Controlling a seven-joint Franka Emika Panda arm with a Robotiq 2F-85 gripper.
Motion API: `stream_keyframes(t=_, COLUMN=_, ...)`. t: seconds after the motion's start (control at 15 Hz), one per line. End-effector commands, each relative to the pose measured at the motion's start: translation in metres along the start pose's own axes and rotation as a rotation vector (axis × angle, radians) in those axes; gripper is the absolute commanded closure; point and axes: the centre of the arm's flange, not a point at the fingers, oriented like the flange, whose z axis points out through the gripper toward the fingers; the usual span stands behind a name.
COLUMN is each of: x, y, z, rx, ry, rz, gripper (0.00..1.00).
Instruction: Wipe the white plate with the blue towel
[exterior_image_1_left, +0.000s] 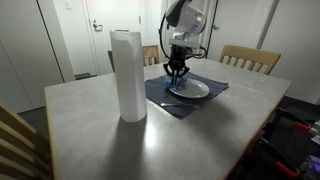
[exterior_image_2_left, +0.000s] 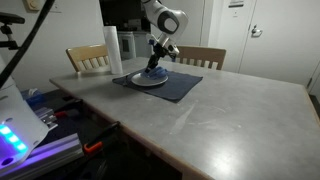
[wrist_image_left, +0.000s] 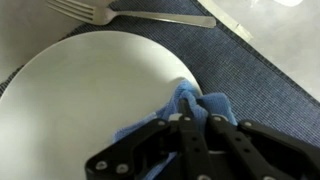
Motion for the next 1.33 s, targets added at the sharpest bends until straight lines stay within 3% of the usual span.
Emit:
stream_keyframes(t=0.0, x=-0.011, y=-0.010, z=-0.023, rx=0.057, ry=0.041, rz=-0.088, gripper=0.98)
stream_keyframes(t=0.33, x=-0.030, y=-0.046, z=-0.050, rx=0.091, ry=0.077, rz=-0.233, gripper=0.98)
stream_keyframes(t=0.73, x=-0.051, y=-0.081, z=-0.019, rx=0.093, ry=-0.050, rz=-0.410, gripper=0.98)
stream_keyframes(t=0.87, x=-0.053, y=-0.085, z=0.003, rx=0.059, ry=-0.097, rz=-0.432, gripper=0.98)
stream_keyframes(t=1.27, x=-0.028, y=-0.079, z=0.066, rx=-0.115, ry=-0.091, rz=-0.422, gripper=0.98)
